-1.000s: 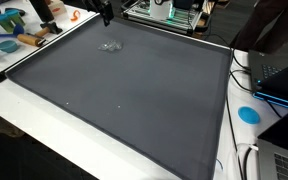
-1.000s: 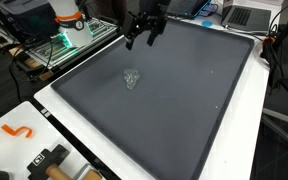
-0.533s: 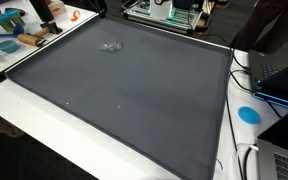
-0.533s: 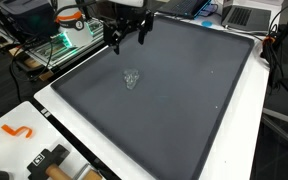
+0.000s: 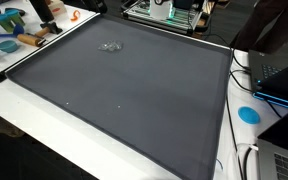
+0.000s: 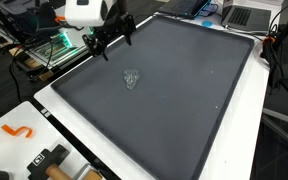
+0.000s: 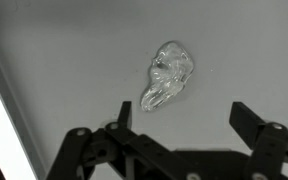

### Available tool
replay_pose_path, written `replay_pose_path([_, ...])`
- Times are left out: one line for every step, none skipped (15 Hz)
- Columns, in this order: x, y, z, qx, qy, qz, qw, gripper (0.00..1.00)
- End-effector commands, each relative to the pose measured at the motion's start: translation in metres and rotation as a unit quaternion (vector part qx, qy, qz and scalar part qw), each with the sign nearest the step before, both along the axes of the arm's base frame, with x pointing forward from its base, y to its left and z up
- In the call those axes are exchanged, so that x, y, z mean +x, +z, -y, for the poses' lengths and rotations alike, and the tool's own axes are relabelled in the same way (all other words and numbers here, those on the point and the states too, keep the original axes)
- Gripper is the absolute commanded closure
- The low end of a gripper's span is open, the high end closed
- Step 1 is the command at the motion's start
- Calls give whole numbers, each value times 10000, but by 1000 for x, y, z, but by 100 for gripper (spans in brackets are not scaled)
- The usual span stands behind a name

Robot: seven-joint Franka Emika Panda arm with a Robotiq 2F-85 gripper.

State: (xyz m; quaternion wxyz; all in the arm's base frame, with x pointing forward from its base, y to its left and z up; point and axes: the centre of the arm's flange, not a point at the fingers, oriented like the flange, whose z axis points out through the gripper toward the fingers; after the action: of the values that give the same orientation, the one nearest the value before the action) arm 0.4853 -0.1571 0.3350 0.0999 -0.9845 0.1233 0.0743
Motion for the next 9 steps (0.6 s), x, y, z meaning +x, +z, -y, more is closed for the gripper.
replay_pose_path([-29,-10,13,495,106,402,9979,0])
replay_pose_path([-33,-11,16,603,127,478,9970,0])
replay_pose_path([-37,-14,18,729,181,574,9955,0])
replay_pose_path([-39,-16,20,811,196,637,9945,0])
replay_pose_path([-42,-19,21,907,233,712,9931,0])
replay_pose_path([-45,-21,22,1001,293,805,9913,0])
replay_pose_path([-47,-23,23,1060,310,865,9901,0])
replay_pose_path([-49,-26,24,1151,349,945,9882,0])
replay_pose_path([-51,-28,25,1202,358,1014,9869,0])
